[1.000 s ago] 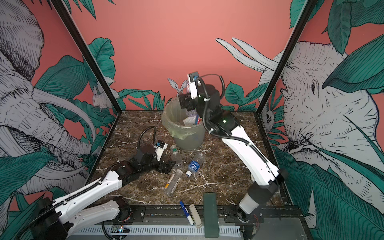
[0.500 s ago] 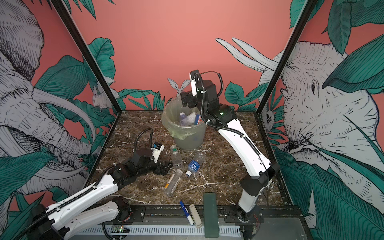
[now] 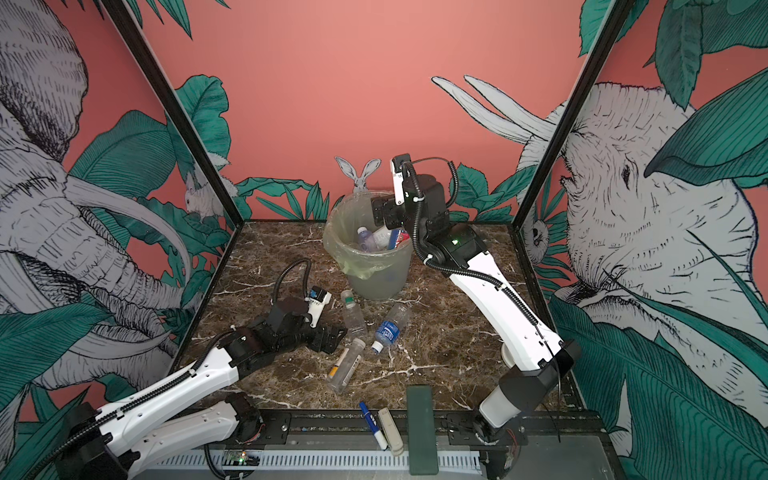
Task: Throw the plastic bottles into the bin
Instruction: 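Open the right gripper to drop the bottle into the bin, then withdraw the right gripper from the bin while the left gripper lowers toward the tea bottle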
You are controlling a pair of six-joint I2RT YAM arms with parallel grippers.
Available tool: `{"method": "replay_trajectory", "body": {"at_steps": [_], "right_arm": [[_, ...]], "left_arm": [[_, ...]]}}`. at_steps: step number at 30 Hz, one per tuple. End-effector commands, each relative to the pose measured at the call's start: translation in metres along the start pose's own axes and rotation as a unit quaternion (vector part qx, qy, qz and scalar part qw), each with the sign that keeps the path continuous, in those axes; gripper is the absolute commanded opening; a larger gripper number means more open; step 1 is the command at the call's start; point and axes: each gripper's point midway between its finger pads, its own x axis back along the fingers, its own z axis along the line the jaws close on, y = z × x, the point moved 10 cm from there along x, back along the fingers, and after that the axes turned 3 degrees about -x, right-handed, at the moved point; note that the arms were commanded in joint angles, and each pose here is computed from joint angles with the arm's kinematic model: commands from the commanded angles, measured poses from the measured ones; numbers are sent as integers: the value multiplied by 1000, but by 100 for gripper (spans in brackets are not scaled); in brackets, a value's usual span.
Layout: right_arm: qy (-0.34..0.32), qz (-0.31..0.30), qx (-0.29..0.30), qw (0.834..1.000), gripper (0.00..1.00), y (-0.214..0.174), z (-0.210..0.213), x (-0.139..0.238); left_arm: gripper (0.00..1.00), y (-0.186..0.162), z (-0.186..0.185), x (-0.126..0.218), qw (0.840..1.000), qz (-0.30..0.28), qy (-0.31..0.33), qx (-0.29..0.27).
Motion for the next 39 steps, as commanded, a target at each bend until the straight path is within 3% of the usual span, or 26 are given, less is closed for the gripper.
{"method": "replay_trajectory", "body": {"at_steps": [1, 20, 39], "right_arm": [[2, -16, -35, 999, 99, -1, -6, 15], [-23, 94, -65, 993, 99, -125, -27, 41], [-46, 131, -77, 987, 99, -187, -45, 72]], "left_arm": [[100, -8, 0, -1, 1000, 15, 10, 1], [100, -33, -18, -18, 997, 68, 6, -38], [99, -45, -38, -37, 992, 109, 2, -63]]}}
